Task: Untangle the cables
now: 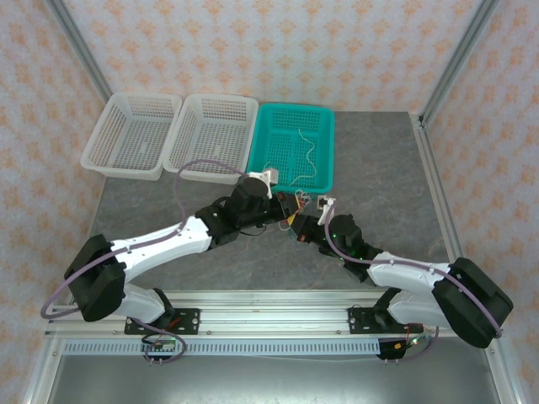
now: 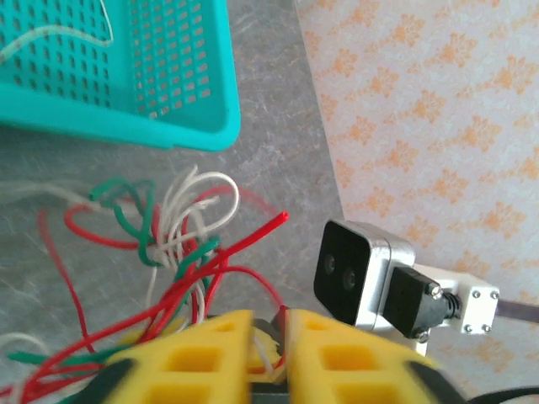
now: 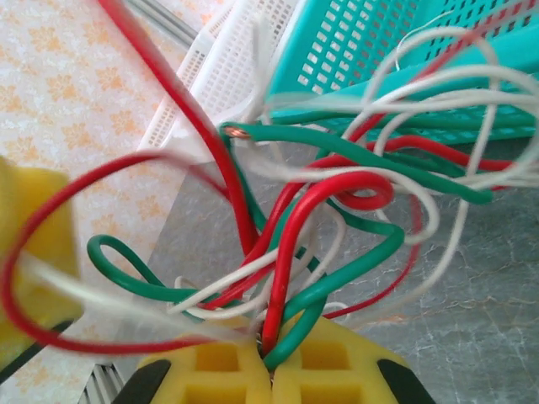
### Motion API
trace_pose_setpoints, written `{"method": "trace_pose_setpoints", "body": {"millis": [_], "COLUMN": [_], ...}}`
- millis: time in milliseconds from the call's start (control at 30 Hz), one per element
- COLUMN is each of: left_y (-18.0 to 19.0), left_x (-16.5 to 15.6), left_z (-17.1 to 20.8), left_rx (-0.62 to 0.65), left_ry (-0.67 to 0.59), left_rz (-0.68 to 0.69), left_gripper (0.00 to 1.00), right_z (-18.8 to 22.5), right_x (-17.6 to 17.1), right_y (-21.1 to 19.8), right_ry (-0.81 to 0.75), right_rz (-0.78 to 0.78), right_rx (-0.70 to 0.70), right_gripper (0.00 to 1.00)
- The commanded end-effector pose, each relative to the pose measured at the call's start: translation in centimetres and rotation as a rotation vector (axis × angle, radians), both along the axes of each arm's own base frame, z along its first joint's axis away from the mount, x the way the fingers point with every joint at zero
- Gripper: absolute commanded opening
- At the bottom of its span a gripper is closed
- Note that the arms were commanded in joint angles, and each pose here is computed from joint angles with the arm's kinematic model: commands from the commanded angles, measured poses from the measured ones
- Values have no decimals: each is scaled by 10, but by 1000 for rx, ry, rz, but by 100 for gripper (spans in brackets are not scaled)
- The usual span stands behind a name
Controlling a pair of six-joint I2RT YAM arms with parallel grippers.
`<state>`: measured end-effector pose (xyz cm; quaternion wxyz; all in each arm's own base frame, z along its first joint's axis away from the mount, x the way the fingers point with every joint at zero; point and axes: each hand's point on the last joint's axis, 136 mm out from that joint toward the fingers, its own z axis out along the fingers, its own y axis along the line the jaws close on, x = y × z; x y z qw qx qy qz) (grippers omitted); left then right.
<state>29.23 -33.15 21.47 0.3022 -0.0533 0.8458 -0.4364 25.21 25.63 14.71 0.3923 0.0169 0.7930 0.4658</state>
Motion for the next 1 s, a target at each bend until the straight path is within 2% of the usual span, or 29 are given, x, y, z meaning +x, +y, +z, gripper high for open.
{"method": "trace_pose_setpoints", "body": {"millis": [0,67,167,267,367,467,567,700,900,967], "left_y": [28,42,54,50,42,27,32,14,5,5], "left_x": [2,1,0,-7,-11,-13,-3,0,2,2], "left_z": [20,28,35,36,28,17,-7,-13,-26,-28], "left_rx": [73,117,147,157,170,161,241,181,168,160], "left_ry": [-82,-118,-144,-146,-119,-70,10,39,96,99], "left_rz": [27,35,32,-31,-87,-156,-100,-132,-144,-135], "left_gripper": [44,52,53,52,45,43,43,43,31,18], "right_z": [-3,-13,-21,-22,-21,-26,-27,-24,-22,-20], "right_x": [-10,-14,-17,-19,-21,-22,-21,-20,-17,-17], "right_y": [13,13,11,12,14,17,19,20,19,21], "right_ry": [61,113,141,158,168,195,204,204,200,197], "right_rz": [93,103,103,113,127,143,144,147,131,133], "right_rx": [-27,-47,-53,-56,-62,-75,-75,-70,-66,-57], "right_gripper": [0,0,0,0,0,0,0,0,0,0]}}
